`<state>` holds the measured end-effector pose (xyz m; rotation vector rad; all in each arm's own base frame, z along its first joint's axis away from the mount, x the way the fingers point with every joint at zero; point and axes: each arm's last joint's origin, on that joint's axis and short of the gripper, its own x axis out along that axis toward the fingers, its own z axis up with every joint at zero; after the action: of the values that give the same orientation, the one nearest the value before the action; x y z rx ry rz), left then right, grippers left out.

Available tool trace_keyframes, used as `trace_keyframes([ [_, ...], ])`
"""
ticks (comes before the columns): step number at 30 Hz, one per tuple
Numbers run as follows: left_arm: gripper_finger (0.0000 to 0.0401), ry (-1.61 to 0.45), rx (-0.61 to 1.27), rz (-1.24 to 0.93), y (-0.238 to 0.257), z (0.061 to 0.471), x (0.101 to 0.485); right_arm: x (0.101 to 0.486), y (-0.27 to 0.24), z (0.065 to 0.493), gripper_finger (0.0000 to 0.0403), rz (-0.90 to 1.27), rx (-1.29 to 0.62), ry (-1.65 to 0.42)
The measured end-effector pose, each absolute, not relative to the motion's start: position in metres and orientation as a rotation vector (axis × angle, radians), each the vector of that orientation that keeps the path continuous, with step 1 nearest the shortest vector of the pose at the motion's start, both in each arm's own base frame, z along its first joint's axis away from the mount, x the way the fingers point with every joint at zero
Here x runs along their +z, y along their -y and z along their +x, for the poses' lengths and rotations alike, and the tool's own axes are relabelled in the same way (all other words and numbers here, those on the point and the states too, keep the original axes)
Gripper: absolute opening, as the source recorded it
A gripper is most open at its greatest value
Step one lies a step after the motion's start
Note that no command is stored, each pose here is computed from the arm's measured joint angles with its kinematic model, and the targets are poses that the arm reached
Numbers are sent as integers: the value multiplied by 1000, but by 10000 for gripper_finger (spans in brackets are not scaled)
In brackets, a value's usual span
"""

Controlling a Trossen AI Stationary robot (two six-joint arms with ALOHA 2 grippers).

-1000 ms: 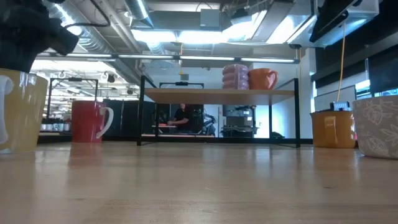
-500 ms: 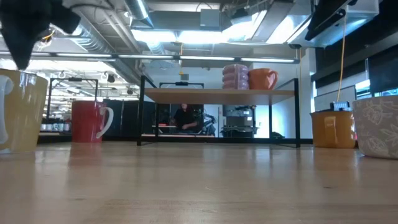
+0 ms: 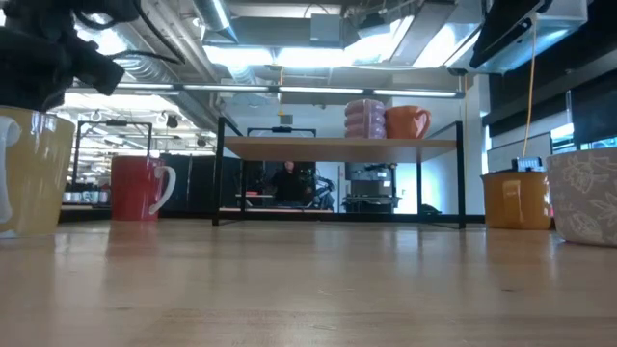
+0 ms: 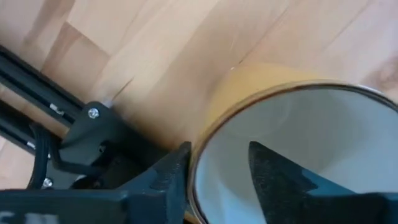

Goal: Place coffee mugs
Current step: Put the brown mug on the shelf

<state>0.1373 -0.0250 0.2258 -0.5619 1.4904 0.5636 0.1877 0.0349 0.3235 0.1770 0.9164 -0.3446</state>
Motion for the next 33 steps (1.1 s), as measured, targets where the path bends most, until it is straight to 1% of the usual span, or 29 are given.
trace_keyframes([
  [3,112,-1481,536,-547,25,139,224,323,-35,189,198,177,-345,-913],
  [8,31,-1432,453,-501,26,145,224,322,-35,190,198,192,-356,-919],
  [9,20,-1418,440,-504,26,147,224,322,-36,190,198,196,-358,-919],
  [14,17,-1337,401,-513,27,156,226,318,-37,193,198,217,-344,-887],
  [20,17,-1261,372,-490,30,177,247,293,-42,202,198,274,-186,-831],
  [27,17,-1242,288,-370,35,227,272,264,-49,215,198,345,-46,-688],
  [30,17,-1227,252,-325,35,252,283,260,-50,220,198,318,0,-609],
  [33,17,-1203,222,-283,32,277,295,259,-51,225,198,246,30,-574],
])
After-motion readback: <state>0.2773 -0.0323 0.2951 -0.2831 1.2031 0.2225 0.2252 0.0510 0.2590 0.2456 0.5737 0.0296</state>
